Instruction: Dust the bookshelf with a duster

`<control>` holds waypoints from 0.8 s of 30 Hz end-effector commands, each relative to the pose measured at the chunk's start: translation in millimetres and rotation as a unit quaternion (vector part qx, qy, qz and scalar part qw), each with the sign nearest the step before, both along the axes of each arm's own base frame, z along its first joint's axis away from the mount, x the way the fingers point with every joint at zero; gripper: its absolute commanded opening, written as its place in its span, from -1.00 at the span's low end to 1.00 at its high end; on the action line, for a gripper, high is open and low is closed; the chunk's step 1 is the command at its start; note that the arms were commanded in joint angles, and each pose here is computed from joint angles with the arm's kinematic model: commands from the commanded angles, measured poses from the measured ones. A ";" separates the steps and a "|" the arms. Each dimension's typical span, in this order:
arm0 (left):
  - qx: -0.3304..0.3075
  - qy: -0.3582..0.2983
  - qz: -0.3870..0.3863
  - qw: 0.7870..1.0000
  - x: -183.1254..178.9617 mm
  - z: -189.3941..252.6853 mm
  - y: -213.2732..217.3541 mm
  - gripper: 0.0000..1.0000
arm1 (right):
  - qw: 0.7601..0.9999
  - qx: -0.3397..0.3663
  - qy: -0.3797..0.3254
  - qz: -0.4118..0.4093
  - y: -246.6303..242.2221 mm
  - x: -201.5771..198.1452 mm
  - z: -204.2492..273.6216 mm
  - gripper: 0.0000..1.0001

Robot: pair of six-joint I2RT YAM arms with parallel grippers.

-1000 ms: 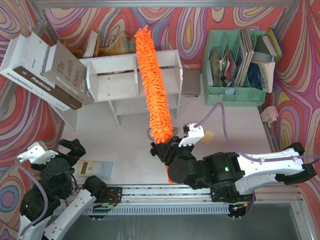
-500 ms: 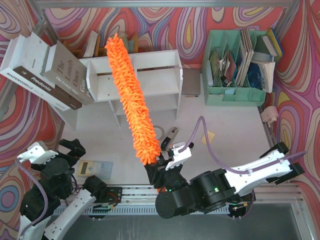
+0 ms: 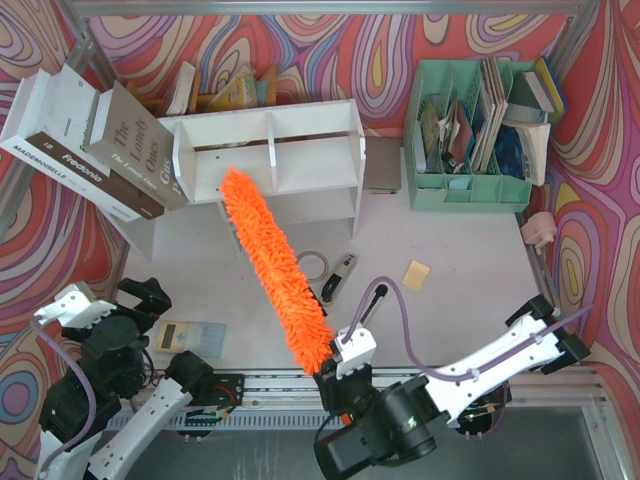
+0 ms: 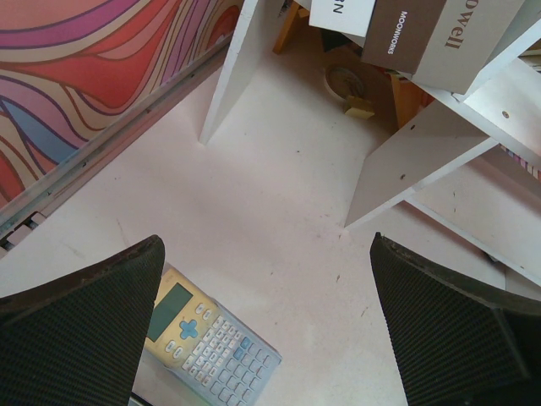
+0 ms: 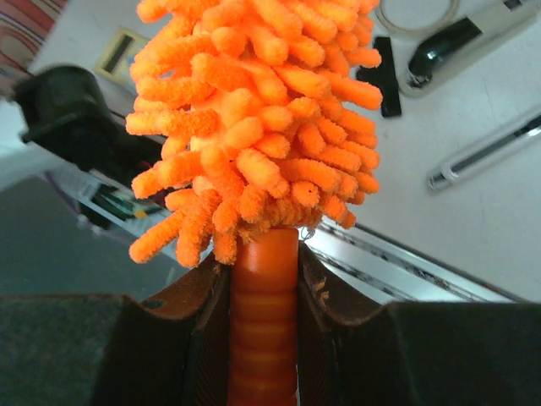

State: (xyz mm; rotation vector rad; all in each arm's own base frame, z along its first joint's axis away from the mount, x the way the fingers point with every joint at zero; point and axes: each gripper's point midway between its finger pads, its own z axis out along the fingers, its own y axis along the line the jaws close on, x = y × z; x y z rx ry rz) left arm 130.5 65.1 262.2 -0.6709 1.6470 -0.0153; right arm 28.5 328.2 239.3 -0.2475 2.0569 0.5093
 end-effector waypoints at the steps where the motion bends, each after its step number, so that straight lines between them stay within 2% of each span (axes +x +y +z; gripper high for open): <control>1: 0.009 0.008 0.004 1.000 0.1 -3.7 1.6 0.96 | 0.998 -0.031 -0.013 -0.045 -30.4 -4.3 -8.2 -1.00; 5: 0.008 0.008 0.006 1.000 0.1 -3.7 1.9 0.97 | 0.998 -0.053 0.001 -0.031 -36.2 -18.6 -27.2 -1.00; 12: 0.006 0.006 0.008 1.000 -0.8 -3.5 3.2 0.97 | 0.998 -0.054 0.026 -0.013 -44.0 -20.4 -51.9 -1.00; 19: 0.011 0.011 0.009 1.000 0.6 -4.1 2.5 0.97 | 0.997 -0.069 0.034 -0.024 -44.5 -4.4 -76.0 -1.00; 24: 0.011 0.010 0.010 1.000 0.3 -3.9 2.9 0.96 | 0.999 -0.039 0.016 -0.022 -42.4 9.4 -84.5 -1.00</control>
